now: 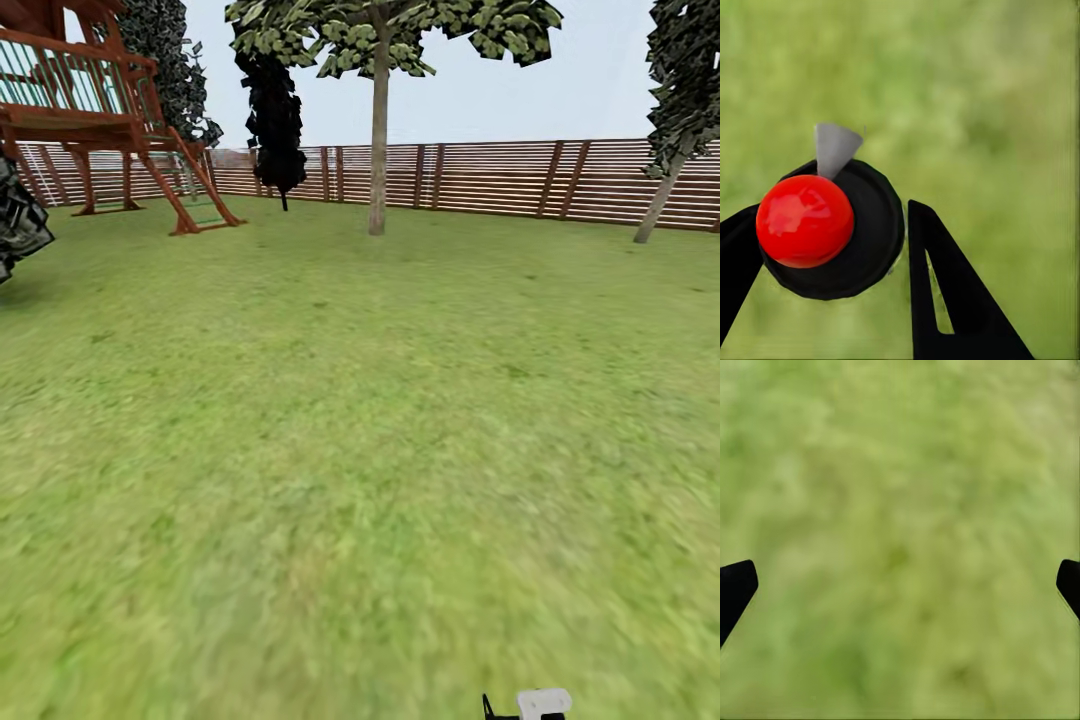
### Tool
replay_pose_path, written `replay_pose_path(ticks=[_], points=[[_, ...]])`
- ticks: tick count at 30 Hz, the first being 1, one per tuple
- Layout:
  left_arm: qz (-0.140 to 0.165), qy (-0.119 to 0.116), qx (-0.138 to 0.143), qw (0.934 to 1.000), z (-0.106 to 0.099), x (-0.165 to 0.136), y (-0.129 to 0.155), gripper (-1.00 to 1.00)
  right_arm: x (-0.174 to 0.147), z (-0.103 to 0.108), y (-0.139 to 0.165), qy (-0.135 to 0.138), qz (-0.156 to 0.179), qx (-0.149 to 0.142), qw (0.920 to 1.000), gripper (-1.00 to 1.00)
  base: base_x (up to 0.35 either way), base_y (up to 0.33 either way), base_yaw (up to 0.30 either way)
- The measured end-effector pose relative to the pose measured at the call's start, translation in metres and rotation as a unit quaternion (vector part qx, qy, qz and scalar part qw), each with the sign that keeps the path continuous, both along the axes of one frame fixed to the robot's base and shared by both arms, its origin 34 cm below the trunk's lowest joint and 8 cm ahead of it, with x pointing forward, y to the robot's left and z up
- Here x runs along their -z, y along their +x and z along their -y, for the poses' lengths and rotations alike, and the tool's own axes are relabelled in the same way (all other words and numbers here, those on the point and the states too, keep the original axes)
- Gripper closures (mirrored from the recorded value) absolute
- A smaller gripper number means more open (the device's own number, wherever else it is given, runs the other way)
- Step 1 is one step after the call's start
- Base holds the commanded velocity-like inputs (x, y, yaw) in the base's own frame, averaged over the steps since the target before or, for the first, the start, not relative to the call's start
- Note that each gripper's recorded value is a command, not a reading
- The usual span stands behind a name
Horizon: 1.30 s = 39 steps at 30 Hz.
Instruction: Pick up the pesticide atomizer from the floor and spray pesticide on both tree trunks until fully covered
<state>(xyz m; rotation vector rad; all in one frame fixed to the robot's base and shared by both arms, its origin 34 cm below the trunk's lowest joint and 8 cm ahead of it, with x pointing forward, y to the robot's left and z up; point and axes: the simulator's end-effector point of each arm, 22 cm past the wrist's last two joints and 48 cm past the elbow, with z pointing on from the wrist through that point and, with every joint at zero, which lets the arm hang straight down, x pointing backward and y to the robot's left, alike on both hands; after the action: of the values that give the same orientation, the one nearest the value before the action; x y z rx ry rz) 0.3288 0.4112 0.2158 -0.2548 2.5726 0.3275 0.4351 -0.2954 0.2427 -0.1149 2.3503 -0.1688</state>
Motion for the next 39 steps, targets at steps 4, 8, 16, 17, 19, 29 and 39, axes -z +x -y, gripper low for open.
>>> replay_pose_path(ticks=[4, 8, 16, 17, 19, 29, 39], points=[[-0.001, 0.000, -0.001, 1.0000, -0.001, 0.000, -0.001, 1.00, 0.000, 0.000, 0.000, 0.000, 0.000, 0.000, 1.0000, -1.00, 0.339, 0.000, 0.000], [-0.001, 0.000, -0.002, 1.0000, -0.001, 0.000, -0.001, 1.00, 0.000, 0.000, 0.000, 0.000, 0.000, 0.000, 1.0000, -1.00, 0.339, 0.000, 0.000], [-0.002, 0.000, -0.001, 1.0000, 0.000, 0.000, -0.002, 1.00, 0.000, 0.000, 0.000, 0.000, 0.000, 0.000, 1.0000, -1.00, 0.339, 0.000, 0.000], [-0.002, 0.000, -0.001, 1.0000, 0.000, 0.000, -0.002, 1.00, 0.000, -0.001, 0.000, 0.000, 0.000, 0.000, 1.0000, -1.00, 0.339, 0.000, 0.000], [-0.002, 0.000, -0.001, 1.0000, 0.000, 0.000, -0.002, 1.00, 0.000, -0.001, 0.000, 0.000, 0.000, 0.000, 1.0000, -1.00, 0.339, 0.000, 0.000], [-0.002, 0.000, -0.001, 1.0000, 0.000, 0.001, -0.002, 1.00, 0.000, -0.022, 0.001, 0.016, 0.002, -0.001, 0.9999, -1.00, 0.339, 0.000, 0.000], [-0.003, 0.000, -0.001, 1.0000, 0.000, 0.001, -0.002, 1.00, 0.000, -0.022, 0.001, 0.015, 0.002, -0.001, 0.9999, -1.00, 0.339, 0.000, -0.172]])
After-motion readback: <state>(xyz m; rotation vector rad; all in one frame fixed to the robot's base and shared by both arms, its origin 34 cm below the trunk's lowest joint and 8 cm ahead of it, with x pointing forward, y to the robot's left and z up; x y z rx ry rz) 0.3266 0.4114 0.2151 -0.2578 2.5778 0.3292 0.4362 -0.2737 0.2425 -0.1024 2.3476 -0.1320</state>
